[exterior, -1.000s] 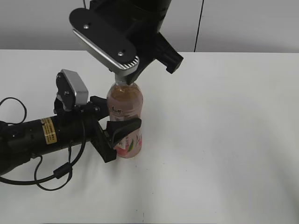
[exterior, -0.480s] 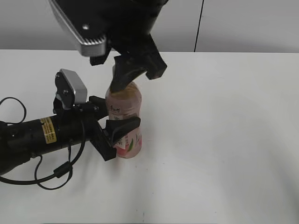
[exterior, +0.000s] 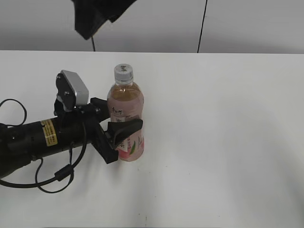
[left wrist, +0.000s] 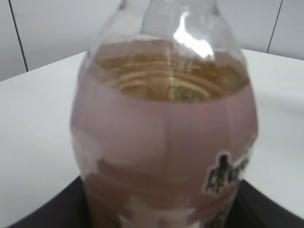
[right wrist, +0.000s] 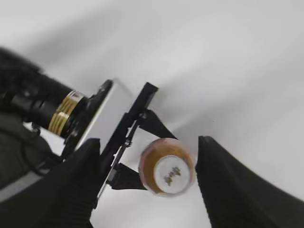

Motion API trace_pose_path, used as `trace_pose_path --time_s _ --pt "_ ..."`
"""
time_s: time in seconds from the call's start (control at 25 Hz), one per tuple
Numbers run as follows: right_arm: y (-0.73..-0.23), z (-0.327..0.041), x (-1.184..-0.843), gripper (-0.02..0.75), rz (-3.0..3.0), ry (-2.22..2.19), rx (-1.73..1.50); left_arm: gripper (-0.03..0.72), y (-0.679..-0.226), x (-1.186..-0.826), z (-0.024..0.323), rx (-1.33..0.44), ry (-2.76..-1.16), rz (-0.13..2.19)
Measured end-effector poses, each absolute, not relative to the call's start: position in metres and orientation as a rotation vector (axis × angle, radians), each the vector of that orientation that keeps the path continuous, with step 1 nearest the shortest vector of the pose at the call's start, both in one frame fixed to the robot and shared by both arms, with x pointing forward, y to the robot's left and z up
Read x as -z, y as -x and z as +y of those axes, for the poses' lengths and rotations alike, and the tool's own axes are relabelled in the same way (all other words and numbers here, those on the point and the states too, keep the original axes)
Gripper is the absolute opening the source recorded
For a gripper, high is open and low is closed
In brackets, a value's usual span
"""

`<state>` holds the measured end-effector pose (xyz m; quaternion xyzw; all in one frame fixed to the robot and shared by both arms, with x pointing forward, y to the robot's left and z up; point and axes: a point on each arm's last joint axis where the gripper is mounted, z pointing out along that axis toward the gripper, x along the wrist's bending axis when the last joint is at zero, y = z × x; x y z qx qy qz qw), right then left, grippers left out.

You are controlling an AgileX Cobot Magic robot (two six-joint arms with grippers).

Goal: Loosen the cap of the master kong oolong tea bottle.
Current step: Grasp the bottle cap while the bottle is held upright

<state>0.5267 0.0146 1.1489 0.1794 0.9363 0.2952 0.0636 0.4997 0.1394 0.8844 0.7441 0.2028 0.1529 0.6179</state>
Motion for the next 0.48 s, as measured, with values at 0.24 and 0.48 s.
trace_pose_path --time_s 0.24,0.48 --pt "-0.541 0.000 -1.156 0.482 2.579 -1.097 -0.804 0.385 -0.500 -0.884 0.139 -0.352 -1.711 0.470" --pt "-0.543 -0.002 -1.149 0.482 2.529 -1.279 -0.783 0.385 -0.500 -0.884 0.140 -0.353 -1.711 0.472"
